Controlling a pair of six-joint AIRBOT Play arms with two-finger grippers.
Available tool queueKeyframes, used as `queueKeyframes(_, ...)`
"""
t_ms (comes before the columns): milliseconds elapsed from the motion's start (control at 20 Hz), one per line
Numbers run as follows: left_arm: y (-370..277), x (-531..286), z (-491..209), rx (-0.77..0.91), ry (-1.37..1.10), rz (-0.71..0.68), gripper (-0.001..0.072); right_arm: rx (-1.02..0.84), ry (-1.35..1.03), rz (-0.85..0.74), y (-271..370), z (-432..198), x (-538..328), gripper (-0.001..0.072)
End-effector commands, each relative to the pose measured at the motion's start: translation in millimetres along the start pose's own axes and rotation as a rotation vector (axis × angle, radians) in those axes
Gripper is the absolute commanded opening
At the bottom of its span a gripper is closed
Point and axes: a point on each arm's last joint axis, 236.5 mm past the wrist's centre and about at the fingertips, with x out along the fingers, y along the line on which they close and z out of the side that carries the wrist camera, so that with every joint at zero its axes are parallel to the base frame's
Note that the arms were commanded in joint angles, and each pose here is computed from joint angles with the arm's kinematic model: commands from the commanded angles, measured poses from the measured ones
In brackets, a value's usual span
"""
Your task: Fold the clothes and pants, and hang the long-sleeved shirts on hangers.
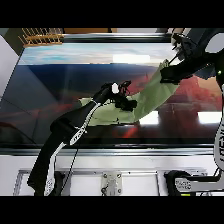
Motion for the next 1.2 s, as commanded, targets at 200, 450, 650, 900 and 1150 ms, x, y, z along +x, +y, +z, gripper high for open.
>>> queueKeyframes(200, 5, -19, 13, -0.01, -0.041, -0.002, 0.0009, -0.088, -0.007, 0.052, 62, 4, 9, 0.0009)
queueKeyframes(450, 33, -93, 51, -0.059, -0.164, 0.003, 0.0009, -0.154, -0.018, 0.096, 107, 4, 18, 0.0009)
queueKeyframes(650, 72, -168, 72, -0.124, -0.268, 0.014, 0.0009, -0.2, -0.024, 0.133, 146, 4, 34, 0.0009)
queueKeyframes(900, 114, -256, 77, -0.157, -0.368, 0.041, 0.0009, -0.235, 0.008, 0.226, 203, -1, 81, 0.0009)
queueKeyframes(1150, 144, -326, 65, -0.182, -0.438, 0.073, 0.0009, -0.187, 0.041, 0.364, 267, -8, 156, 0.001)
